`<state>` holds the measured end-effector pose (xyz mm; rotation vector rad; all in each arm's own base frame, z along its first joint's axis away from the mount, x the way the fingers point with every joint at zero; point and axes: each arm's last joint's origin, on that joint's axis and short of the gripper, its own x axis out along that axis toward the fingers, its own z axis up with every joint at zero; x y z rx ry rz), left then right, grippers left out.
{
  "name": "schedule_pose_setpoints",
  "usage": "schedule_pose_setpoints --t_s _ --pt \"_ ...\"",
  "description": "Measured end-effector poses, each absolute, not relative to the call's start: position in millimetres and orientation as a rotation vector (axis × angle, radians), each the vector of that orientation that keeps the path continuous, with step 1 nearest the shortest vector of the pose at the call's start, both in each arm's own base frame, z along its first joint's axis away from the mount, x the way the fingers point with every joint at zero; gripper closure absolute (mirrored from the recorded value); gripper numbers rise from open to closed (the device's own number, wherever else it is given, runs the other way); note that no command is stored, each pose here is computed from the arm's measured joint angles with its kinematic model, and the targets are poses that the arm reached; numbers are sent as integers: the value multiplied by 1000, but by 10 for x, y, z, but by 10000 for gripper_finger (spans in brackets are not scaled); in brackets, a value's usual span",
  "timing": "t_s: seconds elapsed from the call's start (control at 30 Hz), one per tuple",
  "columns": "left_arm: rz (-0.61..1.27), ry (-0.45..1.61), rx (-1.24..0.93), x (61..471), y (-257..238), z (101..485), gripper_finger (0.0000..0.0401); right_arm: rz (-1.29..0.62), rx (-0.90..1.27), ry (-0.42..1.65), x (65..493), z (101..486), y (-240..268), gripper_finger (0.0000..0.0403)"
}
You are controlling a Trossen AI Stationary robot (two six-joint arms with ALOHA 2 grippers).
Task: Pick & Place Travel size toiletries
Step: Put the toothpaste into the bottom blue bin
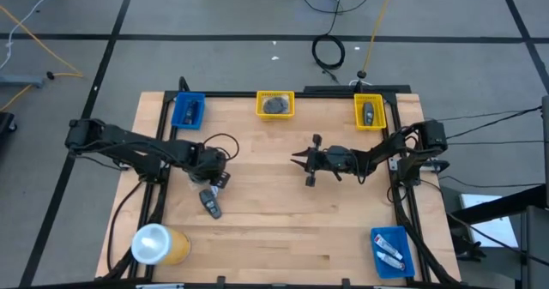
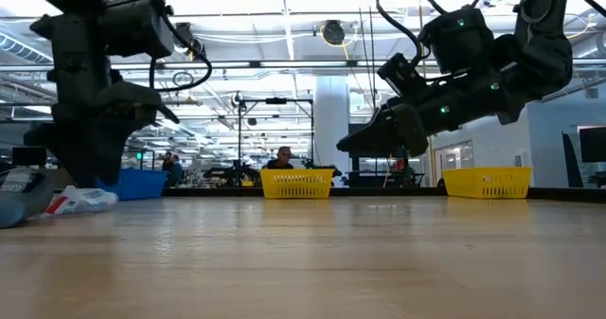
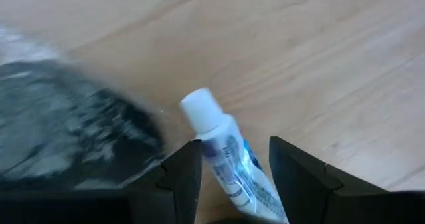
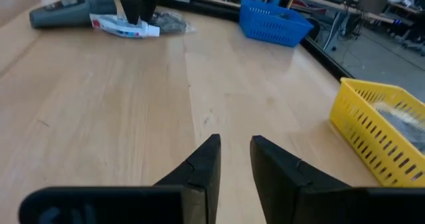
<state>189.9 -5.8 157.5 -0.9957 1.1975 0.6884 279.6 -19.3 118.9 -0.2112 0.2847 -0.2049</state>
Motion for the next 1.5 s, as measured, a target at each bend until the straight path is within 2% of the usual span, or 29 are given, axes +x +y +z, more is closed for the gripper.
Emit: schedule_pose_setpoints --t_s 0.37,0.57,0.67,0.87,1.0,1.3,1.4,1.5 --pt "703 1176 -974 1841 -48 1443 227 -205 -211 284 2796 1189 -194 330" --pt "636 1106 -959 1875 -46 1383 234 -205 -211 284 2796 1189 -194 330" --pt "611 1072 -927 1906 -41 1395 266 -205 -211 284 2796 1188 -194 330" --pt "575 1035 -873 1944 2 1412 356 -205 -211 284 2797 1189 -194 330" --pt "556 949 -803 2009 73 1444 391 -205 -211 284 2797 1190 -194 330" --pt "329 476 -552 2392 236 1753 401 -205 -207 283 2797 1189 -194 330" --pt "291 399 -488 2491 267 1759 394 -202 -207 287 2796 1186 -193 330" --pt "305 427 -455 2521 290 1677 388 -202 -207 291 2795 1181 -193 330"
